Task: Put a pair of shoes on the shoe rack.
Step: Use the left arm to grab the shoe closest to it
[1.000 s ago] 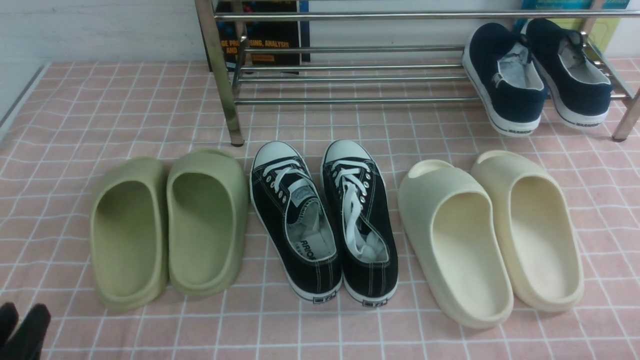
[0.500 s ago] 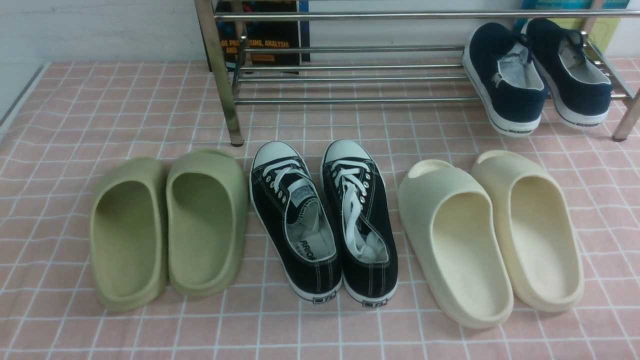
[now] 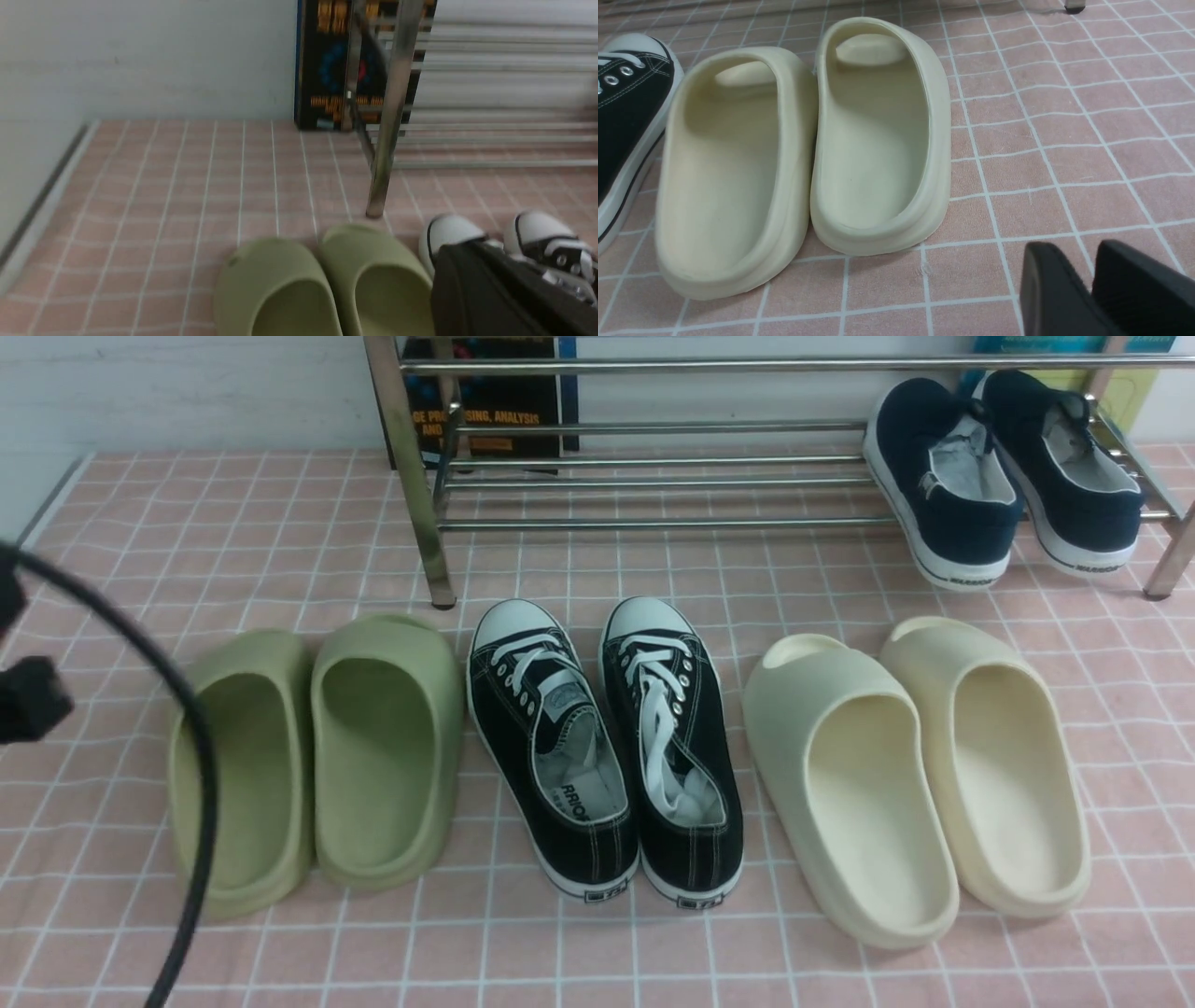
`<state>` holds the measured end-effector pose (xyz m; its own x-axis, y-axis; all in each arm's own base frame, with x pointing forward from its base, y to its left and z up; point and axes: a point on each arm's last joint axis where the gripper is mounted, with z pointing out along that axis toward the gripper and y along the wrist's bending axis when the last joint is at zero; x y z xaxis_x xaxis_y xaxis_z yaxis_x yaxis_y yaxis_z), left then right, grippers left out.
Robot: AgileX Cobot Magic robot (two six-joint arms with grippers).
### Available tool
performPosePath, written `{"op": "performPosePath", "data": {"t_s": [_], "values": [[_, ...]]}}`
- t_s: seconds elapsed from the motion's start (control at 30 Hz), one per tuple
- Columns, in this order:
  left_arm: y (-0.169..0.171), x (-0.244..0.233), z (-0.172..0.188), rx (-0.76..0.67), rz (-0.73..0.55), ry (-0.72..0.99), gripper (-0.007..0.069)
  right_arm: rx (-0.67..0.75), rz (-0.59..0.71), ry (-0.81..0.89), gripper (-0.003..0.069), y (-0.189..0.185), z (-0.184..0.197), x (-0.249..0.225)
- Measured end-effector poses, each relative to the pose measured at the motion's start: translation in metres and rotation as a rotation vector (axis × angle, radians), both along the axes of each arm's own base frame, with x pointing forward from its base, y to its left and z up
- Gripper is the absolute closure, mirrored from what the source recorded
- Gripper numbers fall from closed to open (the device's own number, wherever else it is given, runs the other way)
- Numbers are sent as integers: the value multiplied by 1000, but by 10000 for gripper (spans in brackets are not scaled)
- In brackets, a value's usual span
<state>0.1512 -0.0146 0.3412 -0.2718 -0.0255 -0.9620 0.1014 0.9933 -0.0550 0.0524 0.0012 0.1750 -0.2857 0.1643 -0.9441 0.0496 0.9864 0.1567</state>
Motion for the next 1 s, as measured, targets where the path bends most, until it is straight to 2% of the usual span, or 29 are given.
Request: {"op": "performPosePath", "data": {"t_s": [0.07, 0.1, 0.17, 0.23, 0.27, 0.33, 0.47, 0.63, 0.77, 0.8, 0.83, 0.93, 1.0], "values": [[-3, 19, -14, -36, -10, 135, 623, 0, 0, 0, 493, 0, 0, 0], [-4, 21, -16, -40, -10, 146, 623, 0, 0, 0, 493, 0, 0, 0], [-12, 40, -36, -89, -60, 397, 623, 0, 0, 0, 490, 0, 0, 0], [-22, 54, -50, -122, -140, 586, 623, 0, 0, 0, 487, 0, 0, 0], [-23, 56, -50, -115, -156, 596, 622, 0, 0, 0, 487, 0, 0, 0], [-36, 72, -64, -125, -292, 733, 610, 0, 0, 0, 484, 0, 0, 0], [-70, 90, -70, -105, -417, 747, 567, 0, 0, 0, 477, 0, 0, 0], [-123, 105, -70, -8, -471, 729, 489, 0, 0, 0, 468, 0, 0, 0], [-148, 121, -78, 73, -386, 749, 384, 0, 0, 0, 462, 0, 0, 0], [-158, 131, -83, 98, -329, 750, 319, 0, 0, 0, 460, 0, 0, 0], [-159, 131, -85, 102, -321, 754, 311, 0, 0, 0, 460, 0, 0, 0], [-176, 147, -100, 139, -224, 727, 162, 0, 0, 0, 453, 0, 0, 0], [-181, 149, -107, 160, -219, 717, 134, 0, 0, 0, 452, 0, 0, 0]]}}
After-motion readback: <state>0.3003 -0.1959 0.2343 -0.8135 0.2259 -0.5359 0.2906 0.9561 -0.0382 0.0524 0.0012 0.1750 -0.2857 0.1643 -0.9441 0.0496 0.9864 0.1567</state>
